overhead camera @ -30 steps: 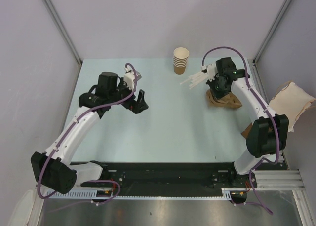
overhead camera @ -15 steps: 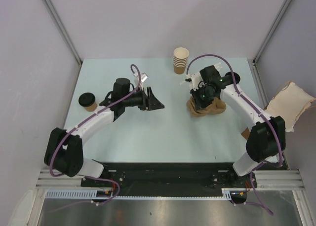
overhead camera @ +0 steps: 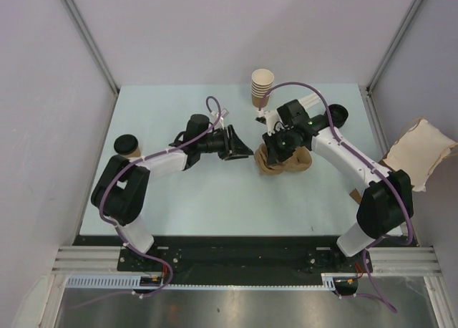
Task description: Pack the takeout coffee
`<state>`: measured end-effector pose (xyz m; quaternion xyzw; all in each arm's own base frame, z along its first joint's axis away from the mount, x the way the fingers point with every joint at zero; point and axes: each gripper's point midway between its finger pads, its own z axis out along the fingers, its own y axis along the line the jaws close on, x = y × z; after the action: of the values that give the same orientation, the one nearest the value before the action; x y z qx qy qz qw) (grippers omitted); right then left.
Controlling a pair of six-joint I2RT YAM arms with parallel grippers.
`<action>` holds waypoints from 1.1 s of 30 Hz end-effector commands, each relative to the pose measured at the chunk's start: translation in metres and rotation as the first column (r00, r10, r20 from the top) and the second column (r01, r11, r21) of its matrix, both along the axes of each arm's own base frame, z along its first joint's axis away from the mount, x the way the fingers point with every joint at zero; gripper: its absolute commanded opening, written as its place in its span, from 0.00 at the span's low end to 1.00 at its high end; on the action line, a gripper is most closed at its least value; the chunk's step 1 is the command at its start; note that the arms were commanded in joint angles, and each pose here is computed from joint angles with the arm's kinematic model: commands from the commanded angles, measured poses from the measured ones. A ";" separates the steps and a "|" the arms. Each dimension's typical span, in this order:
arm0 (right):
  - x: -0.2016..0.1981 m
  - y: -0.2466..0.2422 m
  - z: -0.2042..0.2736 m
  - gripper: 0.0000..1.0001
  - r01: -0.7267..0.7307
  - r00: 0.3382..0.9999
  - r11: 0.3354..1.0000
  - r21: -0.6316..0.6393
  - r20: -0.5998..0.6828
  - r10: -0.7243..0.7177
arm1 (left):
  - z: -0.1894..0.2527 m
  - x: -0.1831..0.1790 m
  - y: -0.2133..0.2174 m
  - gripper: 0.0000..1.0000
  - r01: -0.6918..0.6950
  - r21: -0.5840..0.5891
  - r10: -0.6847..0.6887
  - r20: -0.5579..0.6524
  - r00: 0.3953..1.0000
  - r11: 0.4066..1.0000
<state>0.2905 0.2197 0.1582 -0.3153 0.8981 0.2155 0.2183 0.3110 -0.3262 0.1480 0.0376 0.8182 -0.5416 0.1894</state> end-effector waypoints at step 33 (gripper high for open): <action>0.010 -0.022 0.030 0.34 -0.154 0.966 0.988 -0.018 0.206 0.154 | 0.031 0.007 -0.034 0.00 0.048 -0.162 -0.051 -0.015 0.999 0.986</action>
<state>0.2904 0.2329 0.1628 -0.3630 0.8704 0.2300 0.2404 0.3170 -0.3563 0.1583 0.0233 0.8014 -0.5741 0.1665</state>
